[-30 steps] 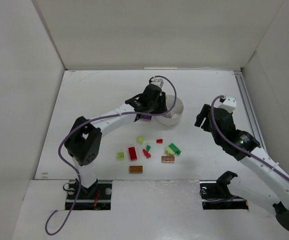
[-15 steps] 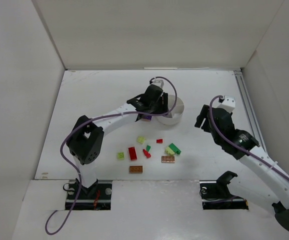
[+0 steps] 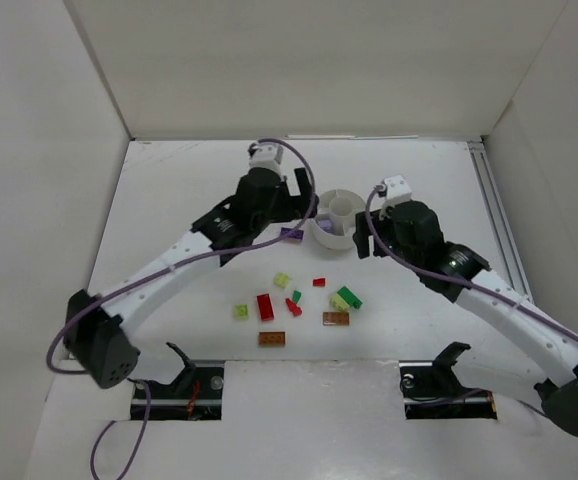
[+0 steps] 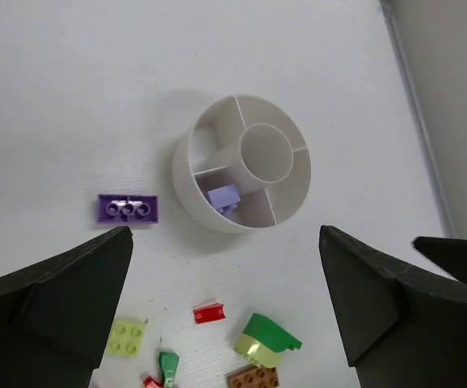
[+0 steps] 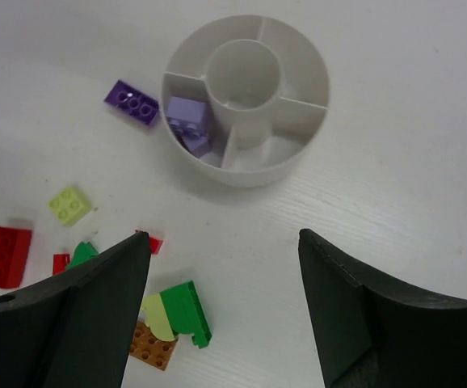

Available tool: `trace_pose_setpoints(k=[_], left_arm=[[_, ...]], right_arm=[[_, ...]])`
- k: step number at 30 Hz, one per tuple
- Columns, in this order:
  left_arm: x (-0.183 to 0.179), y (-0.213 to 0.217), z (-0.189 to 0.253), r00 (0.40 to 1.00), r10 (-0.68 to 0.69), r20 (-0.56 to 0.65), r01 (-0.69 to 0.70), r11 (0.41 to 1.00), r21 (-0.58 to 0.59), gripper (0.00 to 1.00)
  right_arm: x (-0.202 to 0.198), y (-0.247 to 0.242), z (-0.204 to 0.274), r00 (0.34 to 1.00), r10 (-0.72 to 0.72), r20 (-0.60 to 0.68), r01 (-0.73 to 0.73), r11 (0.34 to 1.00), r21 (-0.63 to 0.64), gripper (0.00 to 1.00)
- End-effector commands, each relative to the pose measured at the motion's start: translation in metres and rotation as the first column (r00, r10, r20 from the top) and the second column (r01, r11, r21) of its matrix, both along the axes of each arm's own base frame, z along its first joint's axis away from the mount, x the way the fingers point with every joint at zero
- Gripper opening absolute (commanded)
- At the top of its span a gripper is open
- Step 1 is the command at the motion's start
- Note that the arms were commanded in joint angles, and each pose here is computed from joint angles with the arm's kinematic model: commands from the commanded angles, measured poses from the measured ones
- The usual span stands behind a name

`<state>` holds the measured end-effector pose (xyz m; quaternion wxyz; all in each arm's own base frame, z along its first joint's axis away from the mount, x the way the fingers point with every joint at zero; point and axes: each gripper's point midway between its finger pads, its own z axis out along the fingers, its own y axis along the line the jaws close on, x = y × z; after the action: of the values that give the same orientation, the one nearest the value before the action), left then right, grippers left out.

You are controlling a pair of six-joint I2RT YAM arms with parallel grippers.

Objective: Sort the legos into containers by color

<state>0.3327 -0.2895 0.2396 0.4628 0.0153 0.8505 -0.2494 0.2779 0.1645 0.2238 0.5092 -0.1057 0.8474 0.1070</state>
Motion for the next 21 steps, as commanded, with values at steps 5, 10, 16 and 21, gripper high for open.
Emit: trace_pose_setpoints(k=[5, 10, 16, 21], left_arm=[[-0.036, 0.141, -0.059, 0.889, 0.414, -0.196, -0.422, 0.906, 0.001, 0.99], [-0.064, 0.189, -0.103, 0.808, 0.502, -0.308, -0.535, 0.845, -0.028, 0.99], [-0.083, 0.205, -0.105, 0.788, 0.533, -0.308, -0.573, 0.818, -0.052, 0.99], [-0.084, 0.212, -0.105, 0.77, 0.562, -0.303, -0.598, 0.801, -0.034, 0.99]], right_arm=[[0.03, 0.102, 0.01, 0.843, 0.532, 0.085, -0.504, 0.834, -0.226, 0.8], [0.042, 0.17, -0.013, 0.67, 0.742, -0.009, -0.694, 0.623, -0.361, 0.8], [0.098, 0.207, -0.09, 0.652, 0.716, -0.249, -0.714, 0.468, -0.521, 0.77], [0.123, 0.212, -0.124, 0.655, 0.68, -0.329, -0.707, 0.398, -0.585, 0.77]])
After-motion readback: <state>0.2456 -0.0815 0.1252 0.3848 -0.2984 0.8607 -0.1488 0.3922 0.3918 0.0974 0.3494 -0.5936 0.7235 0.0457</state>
